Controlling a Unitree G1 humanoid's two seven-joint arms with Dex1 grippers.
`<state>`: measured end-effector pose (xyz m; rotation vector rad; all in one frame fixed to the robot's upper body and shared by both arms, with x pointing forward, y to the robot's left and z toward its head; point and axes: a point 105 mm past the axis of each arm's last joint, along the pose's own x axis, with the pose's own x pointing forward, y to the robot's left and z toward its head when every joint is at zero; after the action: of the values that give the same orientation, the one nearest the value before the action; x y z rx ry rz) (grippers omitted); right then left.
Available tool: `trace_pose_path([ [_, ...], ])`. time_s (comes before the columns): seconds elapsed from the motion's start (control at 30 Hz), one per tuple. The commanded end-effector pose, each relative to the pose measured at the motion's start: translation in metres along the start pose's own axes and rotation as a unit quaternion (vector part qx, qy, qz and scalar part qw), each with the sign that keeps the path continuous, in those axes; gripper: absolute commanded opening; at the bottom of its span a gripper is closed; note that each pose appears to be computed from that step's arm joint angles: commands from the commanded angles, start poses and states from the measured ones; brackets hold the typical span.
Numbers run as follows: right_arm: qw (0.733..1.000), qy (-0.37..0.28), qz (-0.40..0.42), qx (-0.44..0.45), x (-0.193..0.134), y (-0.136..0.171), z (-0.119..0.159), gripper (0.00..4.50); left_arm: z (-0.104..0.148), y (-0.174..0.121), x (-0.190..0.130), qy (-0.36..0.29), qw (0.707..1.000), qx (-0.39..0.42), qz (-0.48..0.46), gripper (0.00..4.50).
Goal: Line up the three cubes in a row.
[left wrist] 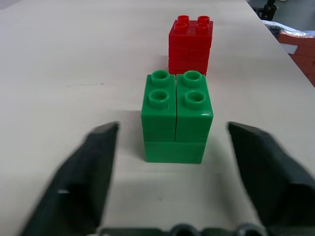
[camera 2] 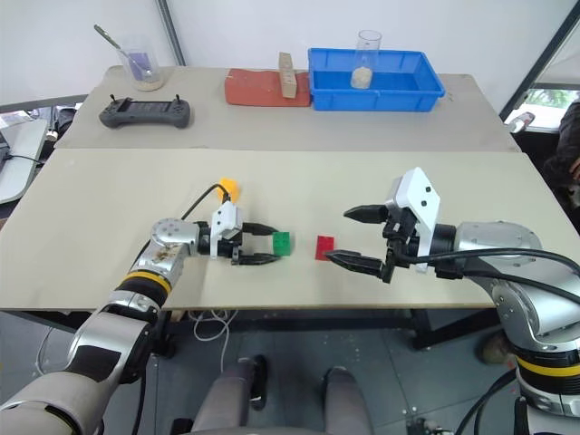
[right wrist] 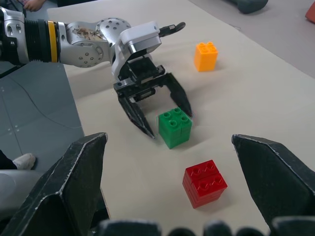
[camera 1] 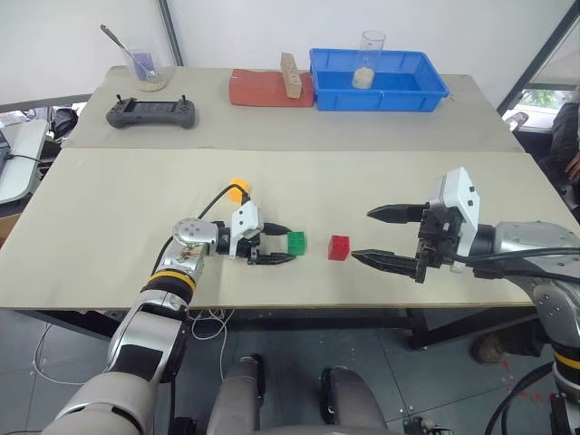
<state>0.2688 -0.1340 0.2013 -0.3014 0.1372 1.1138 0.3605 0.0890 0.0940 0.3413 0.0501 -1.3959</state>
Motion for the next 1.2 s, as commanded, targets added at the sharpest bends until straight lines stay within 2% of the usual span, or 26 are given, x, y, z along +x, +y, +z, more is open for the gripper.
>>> trace_pose_path([
  [0.03, 1.0, -0.01, 0.0, -0.018, -0.001, 0.001, 0.007, 4.5, 0.012, 0.005, -0.006, -0.016, 0.999, 0.025, 0.012, 4.48],
  [0.17, 1.0, -0.015, 0.001, -0.022, 0.002, 0.001, 0.009, 4.5, 0.017, 0.006, -0.027, -0.041, 0.997, 0.007, 0.068, 4.48],
  [0.3, 0.999, -0.029, -0.002, -0.03, 0.008, 0.001, 0.02, 4.5, 0.029, 0.008, -0.046, -0.084, 0.98, -0.021, 0.179, 4.48],
  [0.4, 0.998, -0.046, 0.001, -0.031, 0.014, 0.002, 0.03, 4.5, 0.034, 0.014, -0.058, -0.102, 0.948, -0.036, 0.3, 4.48],
  [0.53, 0.998, -0.05, 0.003, -0.031, 0.021, 0.004, 0.033, 4.5, 0.022, 0.027, -0.079, -0.089, 0.886, -0.045, 0.452, 4.48],
  [0.6, 0.998, -0.047, 0.006, -0.034, 0.024, 0.005, 0.032, 4.5, 0.013, 0.034, -0.09, -0.077, 0.853, -0.055, 0.513, 4.48],
  [0.7, 0.998, -0.046, 0.008, -0.036, 0.027, 0.005, 0.033, 4.5, -0.001, 0.043, -0.099, -0.063, 0.822, -0.074, 0.56, 4.48],
  [0.77, 0.998, -0.047, 0.007, -0.036, 0.028, 0.004, 0.033, 4.5, -0.003, 0.049, -0.095, -0.06, 0.821, -0.075, 0.563, 4.48],
  [0.97, 0.998, -0.043, 0.003, -0.034, 0.027, 0.001, 0.028, 4.5, -0.006, 0.071, -0.071, -0.05, 0.845, -0.082, 0.527, 4.48],
  [1.2, 0.999, -0.042, -0.004, -0.034, 0.023, 0.002, 0.028, 4.5, -0.004, 0.094, -0.062, -0.044, 0.84, -0.091, 0.533, 4.48],
])
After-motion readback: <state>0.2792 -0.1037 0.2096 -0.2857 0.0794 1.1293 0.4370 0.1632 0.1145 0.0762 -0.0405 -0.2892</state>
